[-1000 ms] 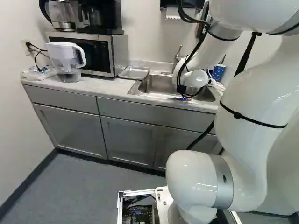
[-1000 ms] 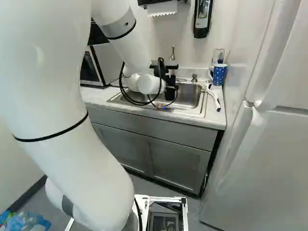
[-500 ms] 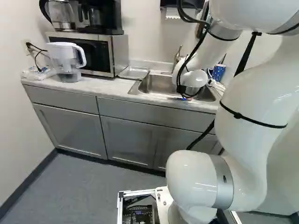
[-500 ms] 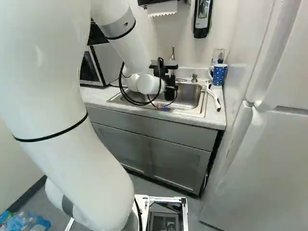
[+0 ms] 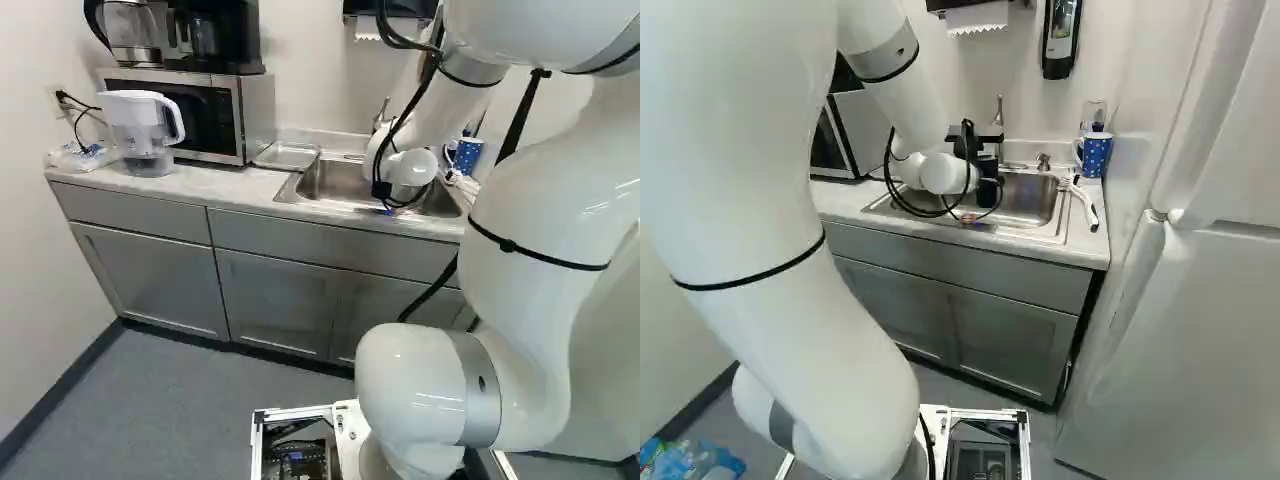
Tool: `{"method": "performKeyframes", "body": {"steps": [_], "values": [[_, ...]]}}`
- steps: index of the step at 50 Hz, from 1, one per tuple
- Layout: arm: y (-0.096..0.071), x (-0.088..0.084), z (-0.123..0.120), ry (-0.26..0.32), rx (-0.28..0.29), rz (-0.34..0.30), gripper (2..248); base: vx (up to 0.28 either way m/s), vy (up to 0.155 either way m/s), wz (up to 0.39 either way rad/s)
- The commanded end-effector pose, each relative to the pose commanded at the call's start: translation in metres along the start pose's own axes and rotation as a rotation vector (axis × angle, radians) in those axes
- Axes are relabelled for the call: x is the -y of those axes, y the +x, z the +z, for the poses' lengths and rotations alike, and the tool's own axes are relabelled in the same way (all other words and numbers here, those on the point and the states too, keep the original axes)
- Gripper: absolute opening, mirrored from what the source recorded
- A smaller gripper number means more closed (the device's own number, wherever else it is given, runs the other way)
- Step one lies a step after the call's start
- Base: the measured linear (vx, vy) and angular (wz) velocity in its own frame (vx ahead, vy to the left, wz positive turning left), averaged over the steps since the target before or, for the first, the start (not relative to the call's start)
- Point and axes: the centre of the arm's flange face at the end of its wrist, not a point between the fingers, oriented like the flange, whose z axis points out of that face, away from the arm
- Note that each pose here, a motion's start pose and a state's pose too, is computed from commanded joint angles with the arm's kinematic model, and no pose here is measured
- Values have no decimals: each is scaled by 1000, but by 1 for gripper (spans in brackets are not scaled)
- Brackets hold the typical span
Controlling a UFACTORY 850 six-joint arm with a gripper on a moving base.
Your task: Rinse the cup and place it in the tray
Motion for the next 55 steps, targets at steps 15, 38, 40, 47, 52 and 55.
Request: {"method": "performKeyframes", "body": {"steps": [15, 38, 40, 47, 52, 55], "values": [[1, 24, 2, 43, -1, -19, 125, 0, 0, 0], [-1, 58, -2, 108, 0, -46, 125, 0, 0, 0], [-1, 61, -2, 113, 0, -49, 125, 0, 0, 0], [-2, 72, -4, 133, 0, -57, 125, 0, 0, 0], [0, 79, -6, 147, -4, -63, 125, 0, 0, 0], [1, 84, -8, 155, -9, -66, 125, 0, 0, 0]]}}
